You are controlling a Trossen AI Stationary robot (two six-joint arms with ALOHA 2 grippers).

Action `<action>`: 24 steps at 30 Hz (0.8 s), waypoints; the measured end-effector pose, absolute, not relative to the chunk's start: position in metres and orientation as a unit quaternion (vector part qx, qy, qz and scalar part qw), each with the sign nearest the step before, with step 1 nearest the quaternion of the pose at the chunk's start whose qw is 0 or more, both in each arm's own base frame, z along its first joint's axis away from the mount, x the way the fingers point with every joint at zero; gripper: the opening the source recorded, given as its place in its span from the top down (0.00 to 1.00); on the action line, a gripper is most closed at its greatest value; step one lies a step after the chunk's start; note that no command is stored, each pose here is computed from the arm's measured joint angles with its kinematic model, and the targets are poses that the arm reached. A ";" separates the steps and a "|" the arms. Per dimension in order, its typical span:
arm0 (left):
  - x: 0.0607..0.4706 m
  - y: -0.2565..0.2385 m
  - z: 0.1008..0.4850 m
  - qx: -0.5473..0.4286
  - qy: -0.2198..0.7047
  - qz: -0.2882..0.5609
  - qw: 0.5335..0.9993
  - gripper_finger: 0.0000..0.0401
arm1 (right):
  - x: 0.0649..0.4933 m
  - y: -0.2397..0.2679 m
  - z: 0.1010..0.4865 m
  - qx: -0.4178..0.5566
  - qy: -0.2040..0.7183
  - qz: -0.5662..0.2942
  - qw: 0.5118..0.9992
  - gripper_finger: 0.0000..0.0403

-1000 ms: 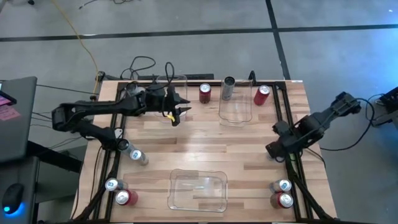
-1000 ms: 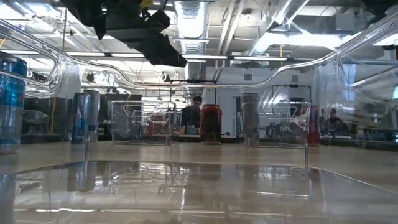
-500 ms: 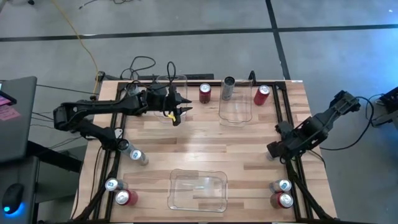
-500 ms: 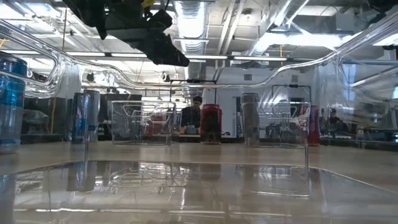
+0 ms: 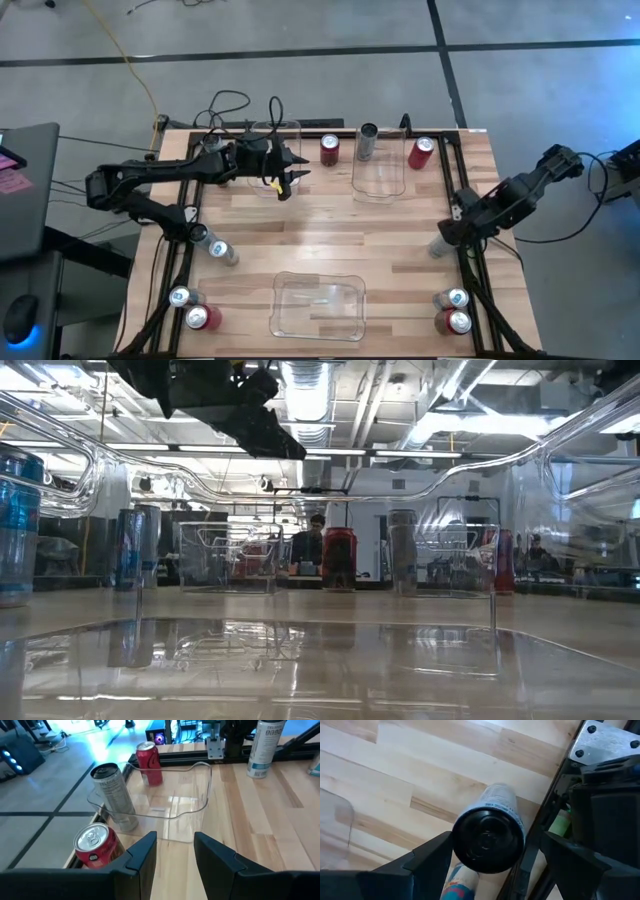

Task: Sort soda cans
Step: Put the bottom right white-blue soda can into the top right transparent bin

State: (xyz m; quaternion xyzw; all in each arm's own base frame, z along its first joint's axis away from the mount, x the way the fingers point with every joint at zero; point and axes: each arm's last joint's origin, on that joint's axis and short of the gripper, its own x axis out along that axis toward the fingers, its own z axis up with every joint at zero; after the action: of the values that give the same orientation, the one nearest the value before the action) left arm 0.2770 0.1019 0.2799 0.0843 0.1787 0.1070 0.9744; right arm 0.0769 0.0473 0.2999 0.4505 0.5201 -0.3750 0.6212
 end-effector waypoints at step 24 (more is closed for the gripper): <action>0.276 0.102 0.277 0.064 0.190 0.109 0.974 0.68 | 0.085 0.053 0.298 0.396 0.553 -0.325 0.657 0.06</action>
State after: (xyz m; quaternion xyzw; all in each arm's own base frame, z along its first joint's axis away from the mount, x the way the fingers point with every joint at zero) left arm 0.2762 0.1016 0.2775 0.0642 0.1895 0.1089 0.9737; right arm 0.0849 0.0528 0.2979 0.3958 0.5531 -0.3248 0.6572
